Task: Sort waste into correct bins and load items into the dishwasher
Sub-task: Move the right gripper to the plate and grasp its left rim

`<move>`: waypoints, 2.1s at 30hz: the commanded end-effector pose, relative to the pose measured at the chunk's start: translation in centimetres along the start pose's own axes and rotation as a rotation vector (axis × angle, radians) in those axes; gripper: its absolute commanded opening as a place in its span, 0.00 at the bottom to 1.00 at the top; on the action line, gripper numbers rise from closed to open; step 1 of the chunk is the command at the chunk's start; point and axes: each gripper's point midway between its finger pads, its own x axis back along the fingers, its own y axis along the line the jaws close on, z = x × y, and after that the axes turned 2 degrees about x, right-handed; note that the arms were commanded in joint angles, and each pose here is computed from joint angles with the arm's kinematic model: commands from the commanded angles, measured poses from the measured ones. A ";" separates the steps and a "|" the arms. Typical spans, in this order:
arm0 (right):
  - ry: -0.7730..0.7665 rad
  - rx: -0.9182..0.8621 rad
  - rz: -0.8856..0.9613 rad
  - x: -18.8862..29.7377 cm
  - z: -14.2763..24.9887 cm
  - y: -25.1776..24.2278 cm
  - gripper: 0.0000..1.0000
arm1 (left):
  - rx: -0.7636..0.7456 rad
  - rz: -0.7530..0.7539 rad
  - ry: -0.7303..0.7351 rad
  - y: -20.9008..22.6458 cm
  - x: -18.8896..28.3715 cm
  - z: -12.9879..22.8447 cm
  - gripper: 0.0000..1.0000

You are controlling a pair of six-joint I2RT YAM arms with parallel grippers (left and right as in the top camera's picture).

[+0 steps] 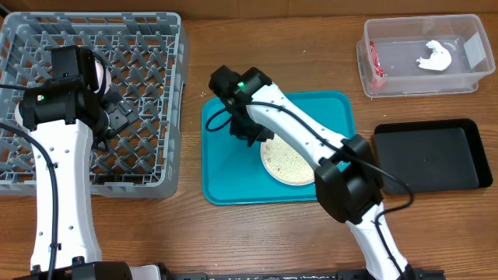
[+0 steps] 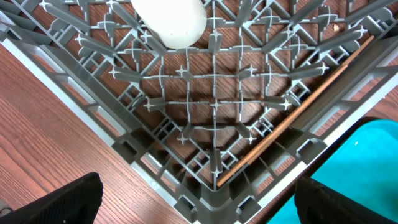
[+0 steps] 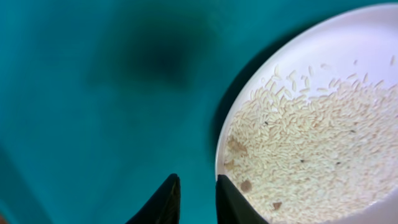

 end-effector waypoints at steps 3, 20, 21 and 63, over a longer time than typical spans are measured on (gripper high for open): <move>-0.014 -0.047 0.020 -0.3 -0.2 -0.2 0.27 | -0.016 -0.008 0.006 0.1 -0.3 0.1 1.00; 0.026 -0.091 0.059 -4.9 1.3 -1.2 0.26 | -0.016 -0.008 0.006 0.1 -0.3 0.1 1.00; 0.026 -0.091 0.058 -4.9 1.3 -1.2 0.25 | -0.016 -0.008 0.005 0.1 -0.3 0.1 1.00; -0.020 -0.091 0.066 -4.2 0.4 -1.1 0.25 | -0.016 -0.008 0.006 0.1 -0.3 0.1 1.00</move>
